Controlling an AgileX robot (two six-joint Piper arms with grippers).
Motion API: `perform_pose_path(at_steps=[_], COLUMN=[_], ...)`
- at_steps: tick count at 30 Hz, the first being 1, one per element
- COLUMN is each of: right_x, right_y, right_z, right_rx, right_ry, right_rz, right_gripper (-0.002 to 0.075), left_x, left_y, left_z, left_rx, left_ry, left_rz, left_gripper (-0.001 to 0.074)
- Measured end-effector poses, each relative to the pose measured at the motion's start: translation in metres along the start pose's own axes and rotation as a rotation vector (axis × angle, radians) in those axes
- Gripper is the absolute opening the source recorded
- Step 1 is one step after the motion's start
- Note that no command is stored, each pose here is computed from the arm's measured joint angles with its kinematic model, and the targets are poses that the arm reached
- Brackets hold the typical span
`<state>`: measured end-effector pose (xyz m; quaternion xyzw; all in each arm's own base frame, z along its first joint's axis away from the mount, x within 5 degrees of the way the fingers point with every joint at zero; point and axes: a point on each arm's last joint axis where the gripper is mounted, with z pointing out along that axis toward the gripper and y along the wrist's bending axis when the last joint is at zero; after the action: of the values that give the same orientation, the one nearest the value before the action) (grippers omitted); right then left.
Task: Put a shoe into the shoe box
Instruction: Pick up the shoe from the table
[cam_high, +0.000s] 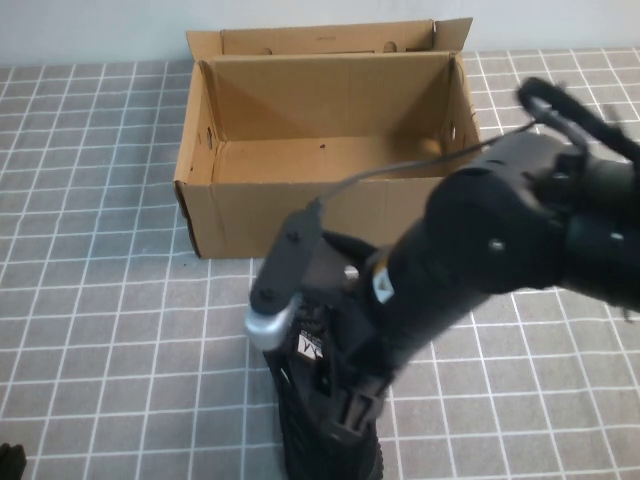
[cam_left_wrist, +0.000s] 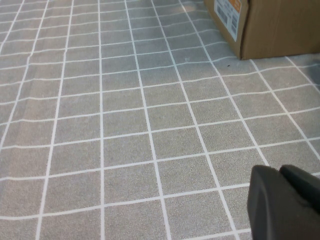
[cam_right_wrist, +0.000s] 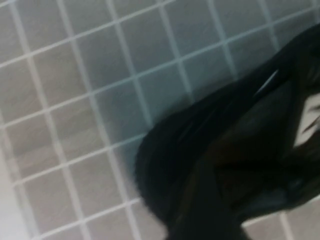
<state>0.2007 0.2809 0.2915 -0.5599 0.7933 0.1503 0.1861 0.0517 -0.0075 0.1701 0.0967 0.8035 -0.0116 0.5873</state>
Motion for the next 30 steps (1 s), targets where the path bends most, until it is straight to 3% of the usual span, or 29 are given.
perform_pose_path(at_steps=[4, 14, 22, 30], right_x=[-0.01, -0.015, -0.011, -0.013], right_y=[-0.008, -0.019, -0.031, -0.033], right_z=[0.012, 0.035, 0.034, 0.033], right_rx=[0.043, 0.104, 0.231, 0.252], right_ry=[-0.031, -0.038, 0.015, 0.002], right_rz=[-0.021, -0.056, -0.12, -0.114], right_gripper=[0.0452, 0.0456, 0.0456, 0.0456], left_x=[0.0, 0.0, 0.0, 0.0], left_y=[0.0, 0.0, 0.0, 0.0], left_z=[0.0, 0.0, 0.0, 0.0], left_rx=[0.0, 0.0, 0.0, 0.0], left_ry=[0.0, 0.0, 0.0, 0.0], left_rz=[0.0, 0.0, 0.0, 0.0], left_gripper=[-0.0001, -0.0001, -0.0001, -0.0001])
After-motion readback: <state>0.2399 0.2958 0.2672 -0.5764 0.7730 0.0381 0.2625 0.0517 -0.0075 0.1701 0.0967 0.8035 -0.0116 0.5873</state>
